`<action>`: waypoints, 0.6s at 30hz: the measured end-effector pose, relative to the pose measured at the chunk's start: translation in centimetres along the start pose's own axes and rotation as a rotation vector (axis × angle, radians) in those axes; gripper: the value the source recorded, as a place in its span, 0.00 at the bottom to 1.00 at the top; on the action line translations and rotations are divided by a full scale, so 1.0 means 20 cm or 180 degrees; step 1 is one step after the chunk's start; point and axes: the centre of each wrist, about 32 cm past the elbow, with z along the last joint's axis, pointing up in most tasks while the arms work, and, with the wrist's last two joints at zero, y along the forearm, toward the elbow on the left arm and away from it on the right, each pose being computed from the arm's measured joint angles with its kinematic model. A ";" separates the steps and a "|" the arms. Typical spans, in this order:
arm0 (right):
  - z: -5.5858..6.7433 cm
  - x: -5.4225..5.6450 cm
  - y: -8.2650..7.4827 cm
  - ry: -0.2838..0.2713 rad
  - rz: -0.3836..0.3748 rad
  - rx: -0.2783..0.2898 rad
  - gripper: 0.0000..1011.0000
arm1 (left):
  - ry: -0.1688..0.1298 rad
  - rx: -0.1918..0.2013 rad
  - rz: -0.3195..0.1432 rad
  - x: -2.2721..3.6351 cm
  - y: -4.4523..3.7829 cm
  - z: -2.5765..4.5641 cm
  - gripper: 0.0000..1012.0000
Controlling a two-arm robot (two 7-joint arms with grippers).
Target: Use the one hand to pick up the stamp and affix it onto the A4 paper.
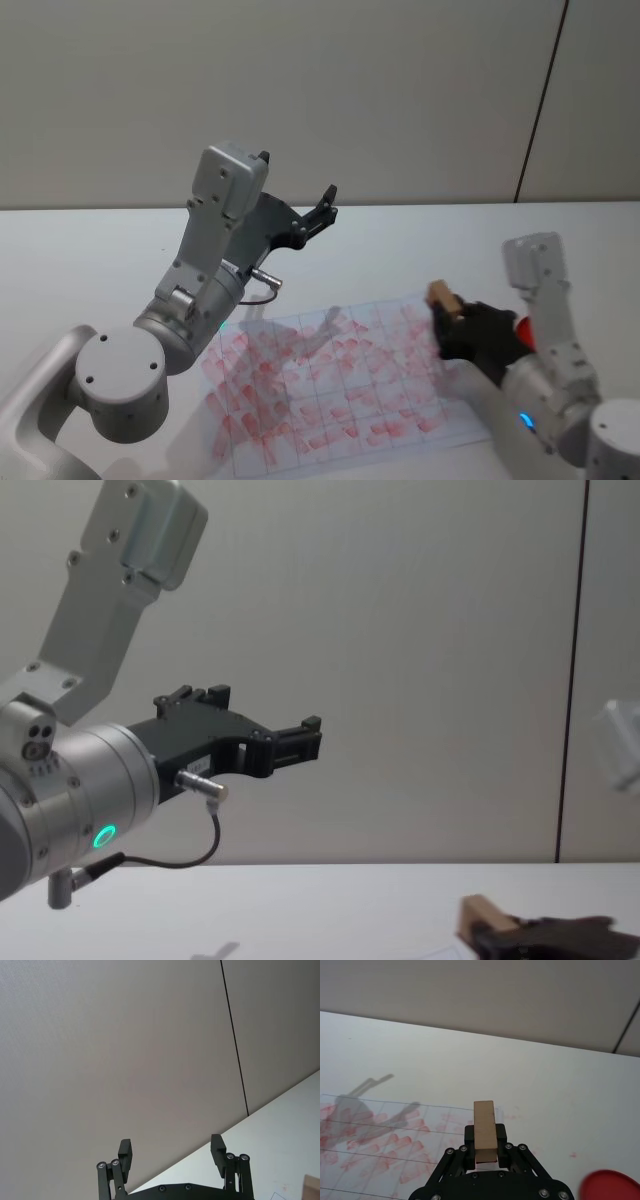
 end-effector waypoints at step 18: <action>0.04 -0.11 0.27 -0.0111 0.0359 -0.0143 0.22 | 0.0000 0.0000 0.0000 0.000 0.000 0.000 0.99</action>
